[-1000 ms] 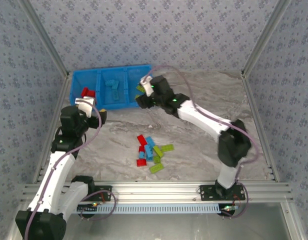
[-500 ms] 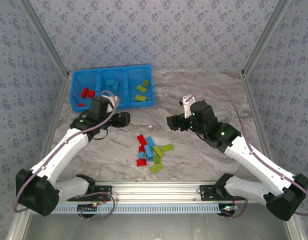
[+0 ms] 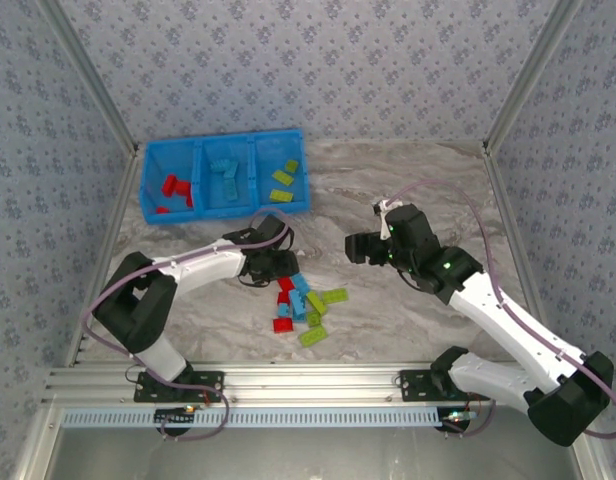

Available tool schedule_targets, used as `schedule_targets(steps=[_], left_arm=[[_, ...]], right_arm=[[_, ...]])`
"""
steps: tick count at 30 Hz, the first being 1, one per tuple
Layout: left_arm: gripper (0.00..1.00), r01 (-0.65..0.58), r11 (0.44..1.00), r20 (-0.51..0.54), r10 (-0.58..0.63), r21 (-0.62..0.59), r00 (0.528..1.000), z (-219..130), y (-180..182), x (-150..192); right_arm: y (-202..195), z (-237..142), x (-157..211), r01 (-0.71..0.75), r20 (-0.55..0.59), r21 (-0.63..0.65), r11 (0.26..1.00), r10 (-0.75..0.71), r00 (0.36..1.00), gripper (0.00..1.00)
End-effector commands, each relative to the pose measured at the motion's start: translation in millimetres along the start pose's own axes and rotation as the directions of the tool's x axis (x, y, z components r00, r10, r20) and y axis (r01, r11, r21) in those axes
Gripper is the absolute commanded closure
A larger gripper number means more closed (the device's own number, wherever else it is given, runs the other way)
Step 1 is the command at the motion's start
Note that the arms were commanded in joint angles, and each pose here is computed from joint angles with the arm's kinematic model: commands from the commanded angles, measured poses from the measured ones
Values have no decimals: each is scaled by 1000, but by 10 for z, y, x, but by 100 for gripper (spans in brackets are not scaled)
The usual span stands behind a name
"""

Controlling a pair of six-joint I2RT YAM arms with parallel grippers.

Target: Sort the legos into containers by color

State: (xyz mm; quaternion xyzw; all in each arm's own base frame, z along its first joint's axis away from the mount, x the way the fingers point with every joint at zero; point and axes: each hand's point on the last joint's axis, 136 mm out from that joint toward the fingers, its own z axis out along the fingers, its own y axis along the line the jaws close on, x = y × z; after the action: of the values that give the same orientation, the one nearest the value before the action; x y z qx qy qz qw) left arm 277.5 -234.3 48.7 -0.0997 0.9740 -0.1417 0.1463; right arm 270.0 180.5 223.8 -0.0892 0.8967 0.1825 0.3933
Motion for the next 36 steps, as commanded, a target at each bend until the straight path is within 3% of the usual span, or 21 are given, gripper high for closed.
schedule_targets(steps=[1, 7, 10, 17, 20, 25, 29, 36], left_arm=[[35, 42, 998, 39, -40, -51, 998, 57, 93, -57], [37, -14, 999, -39, 12, -50, 999, 210, 72, 70], [48, -22, 998, -57, 19, -53, 998, 260, 79, 118], [71, -28, 998, -17, 27, -61, 999, 183, 101, 50], [78, -55, 995, 49, 59, -85, 997, 22, 107, -96], [82, -105, 980, 237, 144, -171, 961, -483, 160, -572], [82, -124, 945, 413, 248, -304, 876, -1090, 326, -1141], [83, 86, 903, 631, 222, -420, 743, -1959, 1183, -2325]], right_arm=[[-56, 20, 115, -37, -34, 11, 999, 37, 999, 12], [-21, 67, 139, -55, -46, -15, 998, 54, 997, 11], [39, 112, 199, -50, -87, -46, 998, 46, 995, 11], [482, 200, 505, -71, -328, -269, 961, -22, 945, 11], [490, 218, 614, -95, -408, -258, 962, -19, 913, 11], [408, 213, 571, -93, -395, -221, 971, -2, 919, 11], [362, 207, 535, -104, -376, -208, 973, 19, 927, 11], [271, 208, 554, -123, -357, -184, 975, 50, 933, 11]])
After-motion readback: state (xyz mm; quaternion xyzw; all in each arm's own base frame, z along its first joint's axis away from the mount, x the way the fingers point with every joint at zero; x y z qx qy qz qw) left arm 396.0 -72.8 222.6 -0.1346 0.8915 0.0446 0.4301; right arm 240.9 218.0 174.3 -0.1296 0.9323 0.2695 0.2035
